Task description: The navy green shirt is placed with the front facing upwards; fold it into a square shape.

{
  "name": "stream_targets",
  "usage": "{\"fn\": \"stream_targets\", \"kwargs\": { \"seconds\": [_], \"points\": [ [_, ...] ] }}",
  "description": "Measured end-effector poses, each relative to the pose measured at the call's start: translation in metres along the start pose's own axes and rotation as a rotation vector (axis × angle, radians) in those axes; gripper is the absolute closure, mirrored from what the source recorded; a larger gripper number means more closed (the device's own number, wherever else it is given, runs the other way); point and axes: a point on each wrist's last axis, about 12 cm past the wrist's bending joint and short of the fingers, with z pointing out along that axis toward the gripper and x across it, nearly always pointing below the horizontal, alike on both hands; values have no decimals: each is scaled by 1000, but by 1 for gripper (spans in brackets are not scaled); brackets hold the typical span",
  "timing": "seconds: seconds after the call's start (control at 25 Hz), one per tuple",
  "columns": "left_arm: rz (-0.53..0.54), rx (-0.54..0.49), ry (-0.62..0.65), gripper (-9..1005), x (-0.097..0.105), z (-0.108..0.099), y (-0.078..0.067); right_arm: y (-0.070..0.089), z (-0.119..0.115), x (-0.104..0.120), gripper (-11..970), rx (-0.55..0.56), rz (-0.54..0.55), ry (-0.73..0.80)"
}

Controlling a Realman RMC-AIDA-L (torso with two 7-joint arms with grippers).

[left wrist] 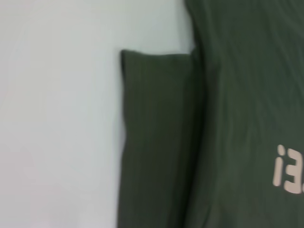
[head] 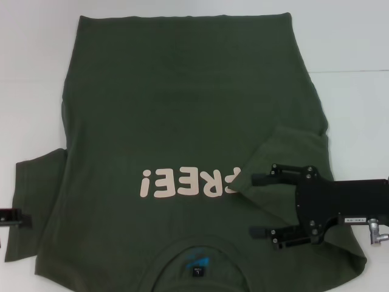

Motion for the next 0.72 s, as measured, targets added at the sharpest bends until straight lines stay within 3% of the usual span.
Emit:
{"fn": "stream_targets", "kwargs": {
  "seconds": [0.72],
  "points": [
    [-54, -58, 43, 110, 7, 20, 18, 0, 5, 2, 48, -7, 16, -1]
  ]
}}
